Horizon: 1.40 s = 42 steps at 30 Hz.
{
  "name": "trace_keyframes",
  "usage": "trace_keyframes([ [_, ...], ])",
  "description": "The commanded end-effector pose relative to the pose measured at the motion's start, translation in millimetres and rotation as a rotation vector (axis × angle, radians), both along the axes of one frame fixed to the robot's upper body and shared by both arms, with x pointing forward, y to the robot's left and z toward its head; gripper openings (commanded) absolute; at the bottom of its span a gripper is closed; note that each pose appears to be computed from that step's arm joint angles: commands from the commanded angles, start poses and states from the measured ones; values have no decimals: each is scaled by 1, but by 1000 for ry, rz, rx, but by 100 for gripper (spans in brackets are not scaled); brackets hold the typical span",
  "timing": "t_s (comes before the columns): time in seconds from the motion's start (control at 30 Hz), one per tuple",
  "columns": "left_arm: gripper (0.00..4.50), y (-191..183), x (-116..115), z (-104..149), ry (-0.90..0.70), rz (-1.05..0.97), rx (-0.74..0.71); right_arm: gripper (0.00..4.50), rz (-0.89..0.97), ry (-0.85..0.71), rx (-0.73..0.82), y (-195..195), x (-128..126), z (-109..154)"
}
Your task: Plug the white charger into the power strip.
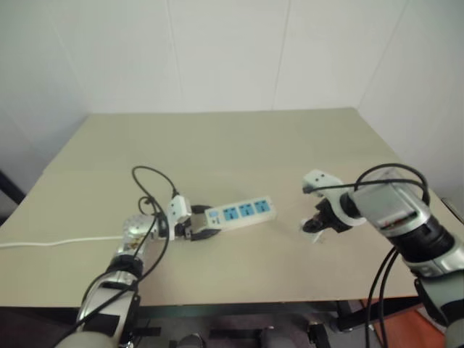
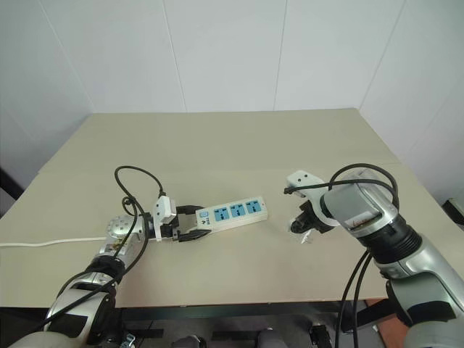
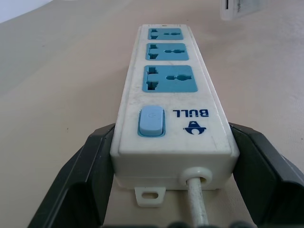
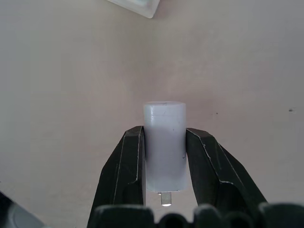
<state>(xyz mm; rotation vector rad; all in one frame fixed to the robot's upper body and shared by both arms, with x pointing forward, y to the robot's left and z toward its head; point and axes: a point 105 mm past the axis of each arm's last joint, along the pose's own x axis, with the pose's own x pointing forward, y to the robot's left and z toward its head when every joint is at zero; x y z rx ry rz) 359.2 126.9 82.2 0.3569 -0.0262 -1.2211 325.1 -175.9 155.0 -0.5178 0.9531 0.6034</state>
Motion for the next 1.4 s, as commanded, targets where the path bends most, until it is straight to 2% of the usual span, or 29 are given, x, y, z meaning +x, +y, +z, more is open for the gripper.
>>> trace_keyframes([
  [0.03,324,11,-12,-28,102,-6,89,107,7,-77,-32,-1,5,3],
  [0.47,324,15,-16,-32,121,-14,106,107,-26,-70,-28,-3,11,-14],
  [0.8,324,19,-15,-34,121,1,118,442,1,-69,-22,-2,11,-12],
  [1.13,324,17,-16,-37,130,5,124,447,0,-52,18,7,20,-1],
  [1.4,324,19,-18,-42,139,15,136,447,-11,4,17,9,27,-4],
])
